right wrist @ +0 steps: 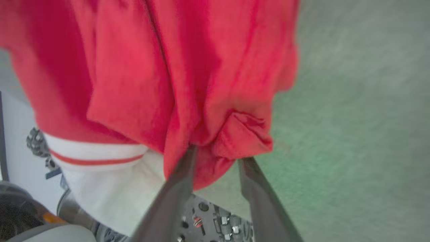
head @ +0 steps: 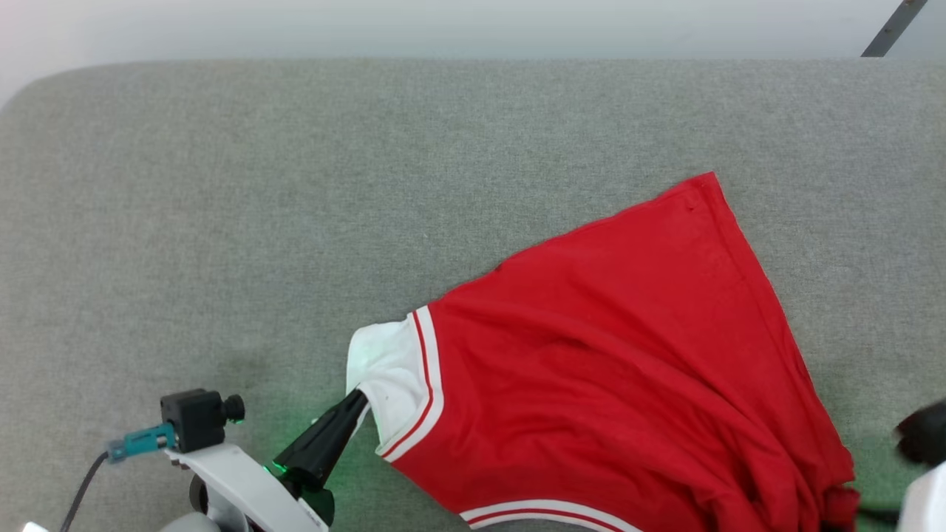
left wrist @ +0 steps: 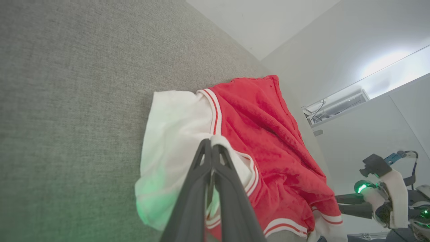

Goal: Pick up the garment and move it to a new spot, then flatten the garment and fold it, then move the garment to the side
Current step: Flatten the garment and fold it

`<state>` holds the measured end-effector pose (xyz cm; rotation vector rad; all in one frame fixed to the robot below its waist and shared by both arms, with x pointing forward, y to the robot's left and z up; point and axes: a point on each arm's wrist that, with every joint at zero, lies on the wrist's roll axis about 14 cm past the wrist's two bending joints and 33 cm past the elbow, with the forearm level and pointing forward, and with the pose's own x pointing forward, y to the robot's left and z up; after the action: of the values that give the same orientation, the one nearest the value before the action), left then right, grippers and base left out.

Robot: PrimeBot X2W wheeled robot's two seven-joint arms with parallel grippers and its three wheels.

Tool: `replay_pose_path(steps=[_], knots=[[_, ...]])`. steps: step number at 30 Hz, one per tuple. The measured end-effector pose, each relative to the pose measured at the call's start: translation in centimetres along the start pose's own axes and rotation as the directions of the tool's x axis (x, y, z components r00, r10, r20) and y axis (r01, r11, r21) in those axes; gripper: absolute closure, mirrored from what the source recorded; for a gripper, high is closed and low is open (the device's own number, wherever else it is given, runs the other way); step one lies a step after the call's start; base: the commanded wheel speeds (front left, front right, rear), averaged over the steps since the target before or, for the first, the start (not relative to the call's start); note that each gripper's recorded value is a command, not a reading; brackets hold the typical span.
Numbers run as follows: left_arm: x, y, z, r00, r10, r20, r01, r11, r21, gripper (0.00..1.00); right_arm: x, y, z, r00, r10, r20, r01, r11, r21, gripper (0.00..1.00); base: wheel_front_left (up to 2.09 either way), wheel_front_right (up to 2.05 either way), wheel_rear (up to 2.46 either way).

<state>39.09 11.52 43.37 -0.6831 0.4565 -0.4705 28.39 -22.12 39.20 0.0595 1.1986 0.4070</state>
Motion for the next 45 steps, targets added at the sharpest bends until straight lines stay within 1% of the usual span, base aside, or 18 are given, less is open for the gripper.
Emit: replay_pose_path(steps=[5,7,10,12,14,15,17,19,23,26,28,31,32,33,35,40,43,45], knots=[[0.1,-0.3,-0.2,1.0,-0.009,0.005,0.009,1.0,-0.003,1.0,-3.5,-1.8,5.0,0.994,-0.056,0.096,0.062,0.996,-0.062,0.0,0.0,0.0,0.0],[0.2,-0.5,-0.4,1.0,-0.013,0.005,0.013,1.0,-0.005,1.0,-5.0,-2.4,8.0,0.982,-0.083,0.168,0.099,0.991,-0.091,0.0,0.0,0.0,0.0],[0.5,-0.7,-0.3,1.0,-0.02,0.013,0.02,1.0,-0.008,1.0,-7.0,-3.3,13.4,0.939,-0.123,0.322,0.171,0.977,-0.124,0.0,0.0,0.0,0.0],[0.9,-0.8,-0.1,0.999,-0.026,0.02,0.026,1.0,-0.012,1.0,-7.7,-3.4,17.6,0.886,-0.137,0.443,0.214,0.968,-0.128,0.0,0.0,0.0,0.0],[1.2,-0.7,0.0,0.999,-0.027,0.024,0.028,1.0,-0.013,1.0,-7.4,-3.5,20.9,0.843,-0.151,0.517,0.258,0.956,-0.141,0.0,0.0,0.0,0.0],[1.4,-0.7,0.0,0.999,-0.028,0.025,0.029,0.999,-0.014,1.0,-6.8,-3.6,22.1,0.833,-0.16,0.529,0.279,0.948,-0.152,0.0,0.0,0.0,0.0],[1.8,-0.7,0.1,0.999,-0.032,0.029,0.032,0.999,-0.014,1.0,-4.8,-3.6,23.8,0.841,-0.162,0.515,0.281,0.946,-0.161,0.0,0.0,0.0,0.0],[2.2,-0.7,0.3,0.999,-0.035,0.033,0.035,0.999,-0.013,1.0,-2.1,-3.3,24.6,0.868,-0.152,0.473,0.262,0.949,-0.174,0.0,0.0,0.0,0.0],[2.7,0.0,0.0,0.999,-0.022,0.028,0.023,0.999,-0.028,1.0,2.4,-3.7,25.8,0.909,-0.171,0.38,0.267,0.939,-0.216,0.0,0.0,0.0,0.0],[3.0,0.6,0.0,1.0,-0.006,0.029,0.007,0.999,-0.036,1.0,6.3,-3.8,24.7,0.947,-0.173,0.269,0.242,0.938,-0.249,0.0,0.0,0.0,0.0],[3.1,1.1,0.0,0.999,0.007,0.032,-0.006,0.999,-0.041,1.0,8.4,-3.7,23.7,0.964,-0.173,0.2,0.226,0.931,-0.287,0.0,0.0,0.0,0.0],[2.8,1.9,0.1,0.999,0.034,0.039,-0.033,0.999,-0.039,1.0,9.7,-3.3,23.8,0.978,-0.139,0.154,0.179,0.942,-0.283,0.0,0.0,0.0,0.0],[2.6,2.1,0.1,0.998,0.042,0.04,-0.04,0.998,-0.041,1.0,10.0,-3.3,23.7,0.981,-0.133,0.142,0.169,0.944,-0.284,0.02,0.0,0.0,0.0],[2.5,2.3,0.1,0.998,0.048,0.041,-0.046,0.998,-0.042,1.0,10.3,-3.3,23.7,0.982,-0.129,0.135,0.163,0.944,-0.287,0.4,0.0,0.0,0.0],[2.3,2.5,0.2,0.997,0.058,0.043,-0.056,0.998,-0.041,1.0,10.5,-3.3,23.7,0.984,-0.121,0.128,0.154,0.945,-0.288,1.0,0.0,0.0,0.0],[2.0,2.6,0.8,0.996,0.067,0.056,-0.065,0.997,-0.036,1.0,10.5,-2.4,24.2,0.98,-0.074,0.186,0.12,0.96,-0.254,1.0,0.0,0.0,0.0],[1.8,3.4,1.1,0.995,0.089,0.051,-0.088,0.996,-0.009,1.0,10.0,-2.8,25.0,0.963,-0.072,0.258,0.13,0.968,-0.215,1.0,0.0,0.0,0.0],[2.3,3.3,2.4,0.995,0.078,0.062,-0.079,0.997,0.014,1.0,9.4,-3.2,25.8,0.947,-0.087,0.308,0.156,0.966,-0.208,1.0,0.0,0.0,0.0]])
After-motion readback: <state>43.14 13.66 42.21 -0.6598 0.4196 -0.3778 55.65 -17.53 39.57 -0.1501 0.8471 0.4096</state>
